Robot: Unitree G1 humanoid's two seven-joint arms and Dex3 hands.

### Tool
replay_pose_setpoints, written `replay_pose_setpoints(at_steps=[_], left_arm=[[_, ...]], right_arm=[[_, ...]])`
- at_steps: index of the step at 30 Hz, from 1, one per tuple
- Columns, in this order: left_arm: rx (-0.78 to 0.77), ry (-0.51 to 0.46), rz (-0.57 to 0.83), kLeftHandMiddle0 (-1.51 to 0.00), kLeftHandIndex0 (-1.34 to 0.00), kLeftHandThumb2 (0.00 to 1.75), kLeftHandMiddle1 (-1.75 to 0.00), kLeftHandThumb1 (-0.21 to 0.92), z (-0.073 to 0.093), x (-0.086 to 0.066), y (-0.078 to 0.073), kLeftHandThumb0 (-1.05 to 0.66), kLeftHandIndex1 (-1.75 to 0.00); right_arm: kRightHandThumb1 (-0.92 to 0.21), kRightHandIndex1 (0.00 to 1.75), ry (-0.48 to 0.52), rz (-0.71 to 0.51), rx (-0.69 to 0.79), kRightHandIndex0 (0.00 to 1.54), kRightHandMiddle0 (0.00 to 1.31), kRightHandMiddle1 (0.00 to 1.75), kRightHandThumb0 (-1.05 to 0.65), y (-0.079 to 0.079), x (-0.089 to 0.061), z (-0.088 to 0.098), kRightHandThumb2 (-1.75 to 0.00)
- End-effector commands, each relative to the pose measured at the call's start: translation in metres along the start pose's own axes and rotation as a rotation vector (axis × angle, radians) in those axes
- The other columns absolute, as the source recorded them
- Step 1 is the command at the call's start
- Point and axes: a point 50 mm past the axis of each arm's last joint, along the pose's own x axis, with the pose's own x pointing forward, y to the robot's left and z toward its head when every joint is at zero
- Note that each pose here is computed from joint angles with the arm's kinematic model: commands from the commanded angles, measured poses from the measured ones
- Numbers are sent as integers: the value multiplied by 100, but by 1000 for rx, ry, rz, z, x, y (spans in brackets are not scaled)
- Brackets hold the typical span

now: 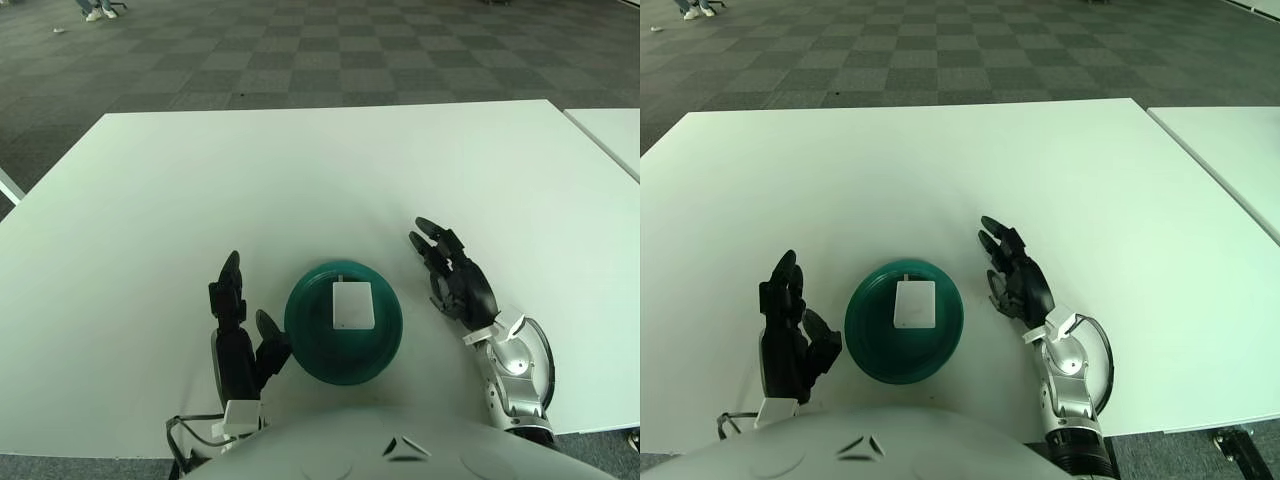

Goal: Put the charger into the plate.

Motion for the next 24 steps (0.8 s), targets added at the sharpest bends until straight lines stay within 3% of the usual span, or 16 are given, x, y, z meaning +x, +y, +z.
replay_pose_setpoints(at_steps=[1,14,24], left_arm=[[22,31,-41,-13,0,108,-1,92,-1,-3,-4,-95,-36],[30,45,-78,-10,0,110,0,92,-12,6,-7,-96,-26],[66,38,-48,-14,0,112,-1,92,-26,26,-3,-96,-36]], right_arm=[[-92,1,175,-11,136,9,0,23,-92,30,-36,-45,-49],[-92,2,159,-24,158,14,0,30,-95,33,-39,-42,-46],[-92,2,172,-43,143,14,0,34,-94,32,-38,-44,-45]])
